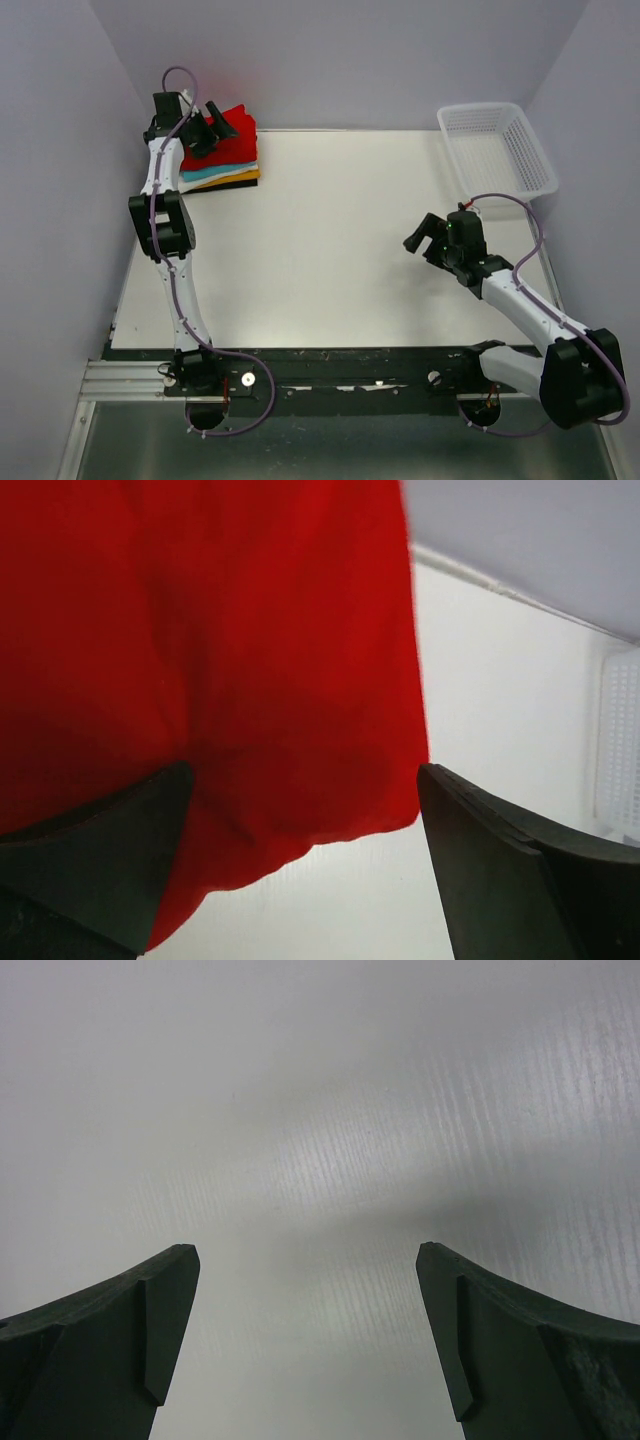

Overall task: Fold and stack the t-shirts
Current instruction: Put the neatly folded tshirt into the corner of the board with the left arm, then reset both arms

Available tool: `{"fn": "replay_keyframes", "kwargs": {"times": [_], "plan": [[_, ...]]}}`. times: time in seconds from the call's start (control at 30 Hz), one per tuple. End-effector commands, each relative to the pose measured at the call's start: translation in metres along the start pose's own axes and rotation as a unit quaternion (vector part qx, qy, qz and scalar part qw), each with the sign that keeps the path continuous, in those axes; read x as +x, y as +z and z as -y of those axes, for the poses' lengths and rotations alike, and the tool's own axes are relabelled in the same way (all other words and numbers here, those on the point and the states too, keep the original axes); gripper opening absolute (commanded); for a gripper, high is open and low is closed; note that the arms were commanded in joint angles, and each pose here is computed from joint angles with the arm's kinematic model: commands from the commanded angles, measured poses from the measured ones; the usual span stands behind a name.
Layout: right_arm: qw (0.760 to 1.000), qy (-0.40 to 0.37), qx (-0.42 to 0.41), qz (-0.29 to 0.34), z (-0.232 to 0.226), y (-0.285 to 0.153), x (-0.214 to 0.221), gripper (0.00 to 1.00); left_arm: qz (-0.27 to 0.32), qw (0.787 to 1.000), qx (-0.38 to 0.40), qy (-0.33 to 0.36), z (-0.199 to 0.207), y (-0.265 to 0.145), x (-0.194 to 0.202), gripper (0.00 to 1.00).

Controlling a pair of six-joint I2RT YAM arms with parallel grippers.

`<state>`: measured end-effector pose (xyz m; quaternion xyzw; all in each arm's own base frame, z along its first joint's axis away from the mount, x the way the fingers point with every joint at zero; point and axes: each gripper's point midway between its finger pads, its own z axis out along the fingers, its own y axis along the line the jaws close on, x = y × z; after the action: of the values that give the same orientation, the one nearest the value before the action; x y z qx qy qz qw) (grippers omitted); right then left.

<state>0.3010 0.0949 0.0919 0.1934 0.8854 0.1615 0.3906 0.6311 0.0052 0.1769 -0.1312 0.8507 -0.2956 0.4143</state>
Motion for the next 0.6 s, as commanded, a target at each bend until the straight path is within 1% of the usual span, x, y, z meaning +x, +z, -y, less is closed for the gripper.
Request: {"fn": "replay_keyframes", "kwargs": {"times": [0.0,0.1,0.13,0.27,0.37,0.47,0.5,0.53,0.57], "plan": [[1.000,-0.006,0.008,0.009,0.002,0.003,-0.006,1.00,-0.026,0.997,-0.025,-0.064,-0.017,-0.019,0.012,0.99],[1.000,-0.006,0.002,0.004,0.000,0.002,-0.003,1.00,-0.029,0.997,-0.032,-0.059,-0.011,-0.030,0.010,0.99],[1.000,-0.005,0.001,0.005,0.000,0.002,-0.003,1.00,-0.028,0.998,-0.024,-0.053,-0.004,-0.035,0.007,0.98],[1.000,-0.002,-0.012,0.018,-0.007,-0.005,-0.012,1.00,-0.010,0.999,0.018,-0.031,0.039,-0.069,-0.012,0.98],[1.000,-0.001,-0.015,0.025,-0.008,-0.012,-0.015,1.00,0.006,1.000,0.024,-0.009,0.072,-0.108,-0.013,0.99],[0.999,0.003,-0.007,0.047,-0.004,-0.022,-0.022,1.00,0.028,0.999,0.001,0.018,0.101,-0.153,0.007,0.99],[0.998,0.007,-0.005,0.055,-0.002,-0.026,-0.024,1.00,0.033,0.999,-0.022,0.015,0.098,-0.163,0.025,0.98],[0.998,0.009,-0.004,0.064,-0.001,-0.029,-0.026,1.00,0.058,0.998,-0.031,0.014,0.106,-0.181,0.034,0.98],[0.997,0.012,-0.004,0.077,0.001,-0.033,-0.029,1.00,0.065,0.997,-0.038,0.009,0.103,-0.190,0.058,0.99]]}}
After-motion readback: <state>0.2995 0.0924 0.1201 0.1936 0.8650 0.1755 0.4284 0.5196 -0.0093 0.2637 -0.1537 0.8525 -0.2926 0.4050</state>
